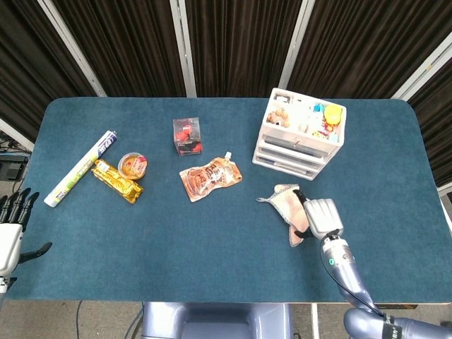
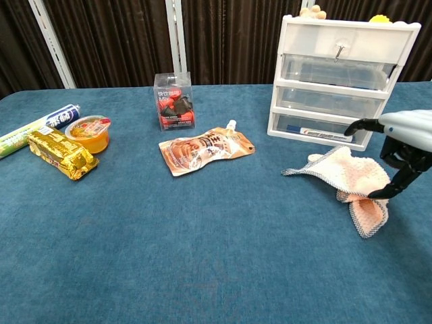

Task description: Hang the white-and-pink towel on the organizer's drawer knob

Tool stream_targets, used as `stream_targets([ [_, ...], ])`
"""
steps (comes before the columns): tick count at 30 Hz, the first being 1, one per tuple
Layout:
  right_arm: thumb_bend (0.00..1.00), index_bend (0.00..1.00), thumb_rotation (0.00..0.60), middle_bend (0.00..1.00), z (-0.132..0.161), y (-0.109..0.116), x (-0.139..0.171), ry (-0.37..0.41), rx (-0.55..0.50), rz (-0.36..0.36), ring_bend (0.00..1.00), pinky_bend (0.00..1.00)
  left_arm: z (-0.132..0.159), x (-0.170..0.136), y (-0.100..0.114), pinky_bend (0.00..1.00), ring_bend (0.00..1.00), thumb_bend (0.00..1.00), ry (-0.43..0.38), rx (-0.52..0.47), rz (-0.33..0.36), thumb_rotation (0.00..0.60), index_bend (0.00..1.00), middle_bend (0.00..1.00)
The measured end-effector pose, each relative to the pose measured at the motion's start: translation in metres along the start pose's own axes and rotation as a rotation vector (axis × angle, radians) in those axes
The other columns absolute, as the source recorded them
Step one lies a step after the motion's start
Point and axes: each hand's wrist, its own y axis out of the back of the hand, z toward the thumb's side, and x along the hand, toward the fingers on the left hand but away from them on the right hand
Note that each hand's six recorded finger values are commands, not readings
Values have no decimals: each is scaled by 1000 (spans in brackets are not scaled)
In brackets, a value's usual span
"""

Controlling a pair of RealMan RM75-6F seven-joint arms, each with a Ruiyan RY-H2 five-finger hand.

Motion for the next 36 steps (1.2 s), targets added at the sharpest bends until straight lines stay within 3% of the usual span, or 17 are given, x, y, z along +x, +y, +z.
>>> stream_targets([
  [9,0,152,600,872,-5,-19,-18,-40,45,48,820,736,1,1,-1,0,0,34,2,-8,-13,600,0,0],
  [17,55,275,600,872,-7,-37,-29,-63,53,79,827,736,1,3,-2,0,0,36,4,-16,-21,600,0,0],
  [27,374,666,600,922,11,-41,-37,-31,13,47,872,776,1,5,-4,0,0,40,8,-26,-29,600,0,0],
  [36,398,775,600,964,27,-12,-34,-4,-104,-59,917,824,0,5,-5,0,0,41,13,-36,-36,600,0,0],
])
